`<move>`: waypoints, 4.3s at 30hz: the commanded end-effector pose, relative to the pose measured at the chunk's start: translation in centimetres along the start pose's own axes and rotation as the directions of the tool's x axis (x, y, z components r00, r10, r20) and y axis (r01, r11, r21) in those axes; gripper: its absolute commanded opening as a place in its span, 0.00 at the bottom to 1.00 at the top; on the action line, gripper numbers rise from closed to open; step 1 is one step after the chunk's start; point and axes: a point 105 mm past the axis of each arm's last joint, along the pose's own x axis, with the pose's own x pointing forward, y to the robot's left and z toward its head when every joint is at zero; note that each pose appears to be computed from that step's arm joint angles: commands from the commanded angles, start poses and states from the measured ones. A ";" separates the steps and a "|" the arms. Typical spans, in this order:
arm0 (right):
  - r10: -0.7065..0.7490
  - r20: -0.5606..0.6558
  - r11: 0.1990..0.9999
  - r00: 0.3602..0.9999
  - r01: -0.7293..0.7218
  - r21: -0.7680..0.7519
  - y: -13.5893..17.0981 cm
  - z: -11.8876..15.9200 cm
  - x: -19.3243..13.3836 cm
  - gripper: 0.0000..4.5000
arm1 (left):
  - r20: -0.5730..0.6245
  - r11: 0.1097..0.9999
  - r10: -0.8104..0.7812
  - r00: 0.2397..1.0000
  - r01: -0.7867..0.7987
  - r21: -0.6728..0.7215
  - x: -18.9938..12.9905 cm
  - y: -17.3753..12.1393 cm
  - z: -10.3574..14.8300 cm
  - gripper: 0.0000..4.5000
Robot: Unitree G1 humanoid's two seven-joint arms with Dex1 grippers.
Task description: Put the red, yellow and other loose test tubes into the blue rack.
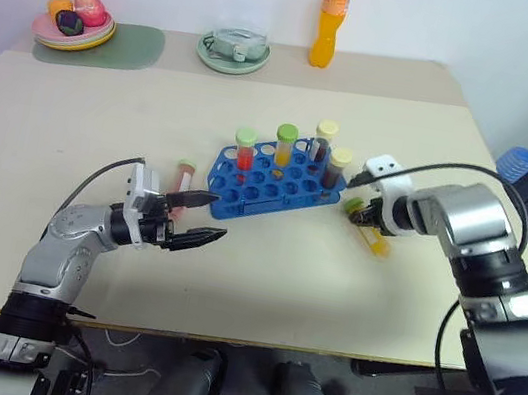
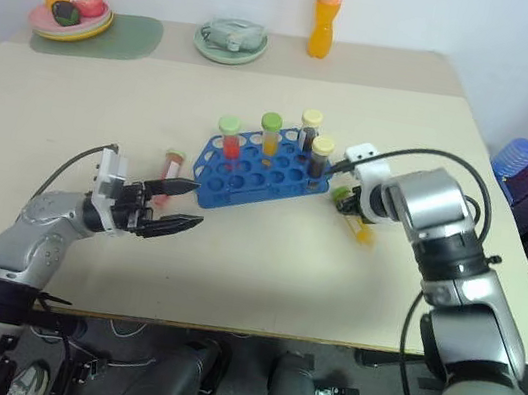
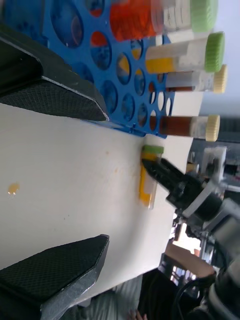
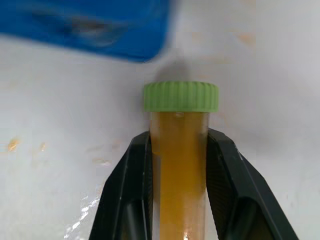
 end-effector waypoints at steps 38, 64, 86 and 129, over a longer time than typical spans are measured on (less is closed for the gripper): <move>0.053 0.962 0.998 0.266 -0.034 -0.045 7.9 11.8 -0.7 0.18 | 0.089 0.987 0.132 0.987 -0.140 0.082 -1.2 0.8 3.2 0.82; -0.017 0.957 1.000 0.289 -0.017 0.023 7.7 9.4 1.1 0.18 | 0.092 0.983 0.159 0.983 -0.166 0.080 0.4 1.0 4.3 0.82; -0.057 0.947 0.998 0.315 -0.019 0.067 7.6 8.8 2.6 0.18 | 0.071 0.983 0.162 0.984 -0.168 0.080 -0.4 1.0 3.7 0.82; 0.367 0.734 0.906 0.572 -0.043 -0.420 6.4 3.1 -9.4 1.00 | -0.448 0.296 0.824 0.347 -0.938 -0.182 -6.2 8.0 3.7 0.82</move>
